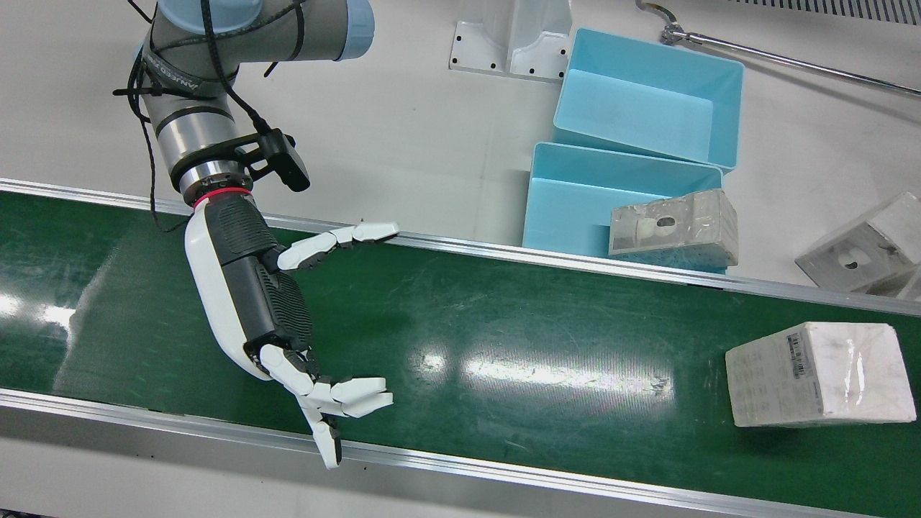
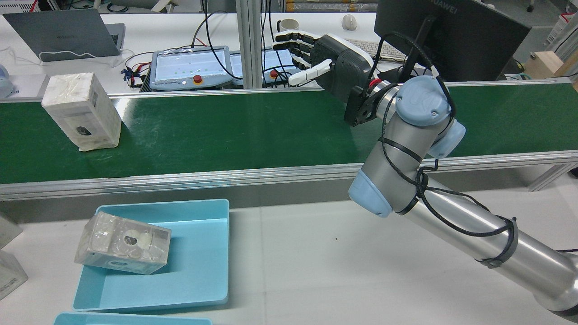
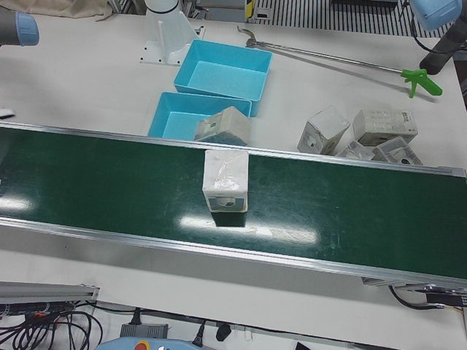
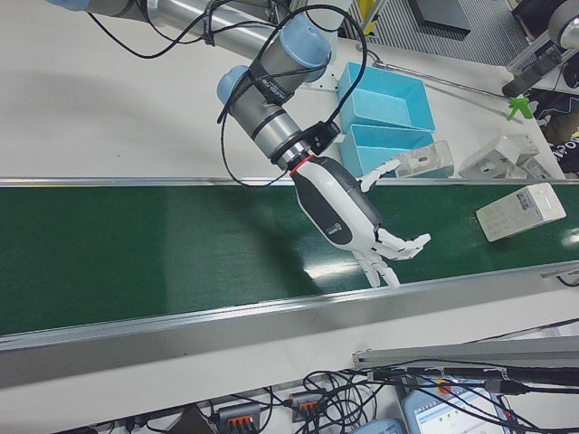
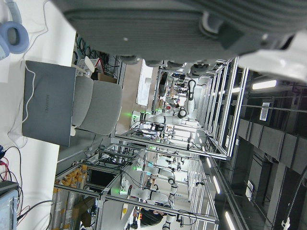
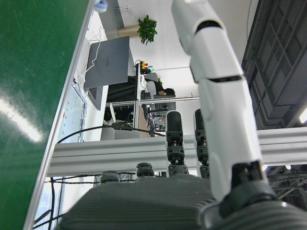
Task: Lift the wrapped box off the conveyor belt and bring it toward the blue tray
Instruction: 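Move the right hand along the belt toward the approaching white wrapped box, then position the open right hand beside the white box as it arrives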
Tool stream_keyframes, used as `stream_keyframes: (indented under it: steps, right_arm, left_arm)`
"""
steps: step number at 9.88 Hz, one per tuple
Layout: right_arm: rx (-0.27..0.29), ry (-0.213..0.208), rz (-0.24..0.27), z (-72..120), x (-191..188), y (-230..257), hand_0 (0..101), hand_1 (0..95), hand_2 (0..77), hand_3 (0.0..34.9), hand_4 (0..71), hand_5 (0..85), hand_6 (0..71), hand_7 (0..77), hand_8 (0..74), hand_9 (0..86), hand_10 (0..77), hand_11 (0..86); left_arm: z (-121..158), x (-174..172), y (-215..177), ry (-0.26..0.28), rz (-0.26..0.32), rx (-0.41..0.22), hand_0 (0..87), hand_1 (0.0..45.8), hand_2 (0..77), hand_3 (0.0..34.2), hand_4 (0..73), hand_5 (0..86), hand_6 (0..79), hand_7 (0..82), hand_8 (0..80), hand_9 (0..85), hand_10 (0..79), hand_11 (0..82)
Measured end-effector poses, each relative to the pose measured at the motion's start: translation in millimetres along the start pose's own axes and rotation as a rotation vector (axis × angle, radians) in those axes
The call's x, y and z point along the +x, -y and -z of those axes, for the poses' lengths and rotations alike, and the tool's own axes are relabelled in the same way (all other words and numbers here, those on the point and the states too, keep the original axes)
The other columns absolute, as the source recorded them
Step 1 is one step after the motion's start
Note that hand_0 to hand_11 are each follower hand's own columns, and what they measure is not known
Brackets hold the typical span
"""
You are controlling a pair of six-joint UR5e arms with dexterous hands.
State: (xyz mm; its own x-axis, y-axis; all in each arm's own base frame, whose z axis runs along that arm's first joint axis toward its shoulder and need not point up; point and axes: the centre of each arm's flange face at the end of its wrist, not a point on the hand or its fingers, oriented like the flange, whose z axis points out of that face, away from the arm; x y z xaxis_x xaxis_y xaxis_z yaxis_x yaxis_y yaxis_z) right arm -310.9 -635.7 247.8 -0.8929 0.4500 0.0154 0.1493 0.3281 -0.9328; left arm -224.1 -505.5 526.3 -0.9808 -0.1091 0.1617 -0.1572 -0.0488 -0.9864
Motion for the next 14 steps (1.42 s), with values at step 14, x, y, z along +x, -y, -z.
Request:
stream_keyframes:
  steps: [14]
  right_arm:
    - [-0.030,-0.018,-0.025,4.1,23.0,17.2,49,14.2,12.5,13.4,15.3,24.0,8.7,25.6,0.5,3.3,0.0,1.6]
  left_arm:
    - [0.0,0.0,0.0,0.000,0.000,0.000,0.0,0.0,1.1,0.0,0.0,1.1,0.0,0.5,0.5,0.0,0.5,0.0]
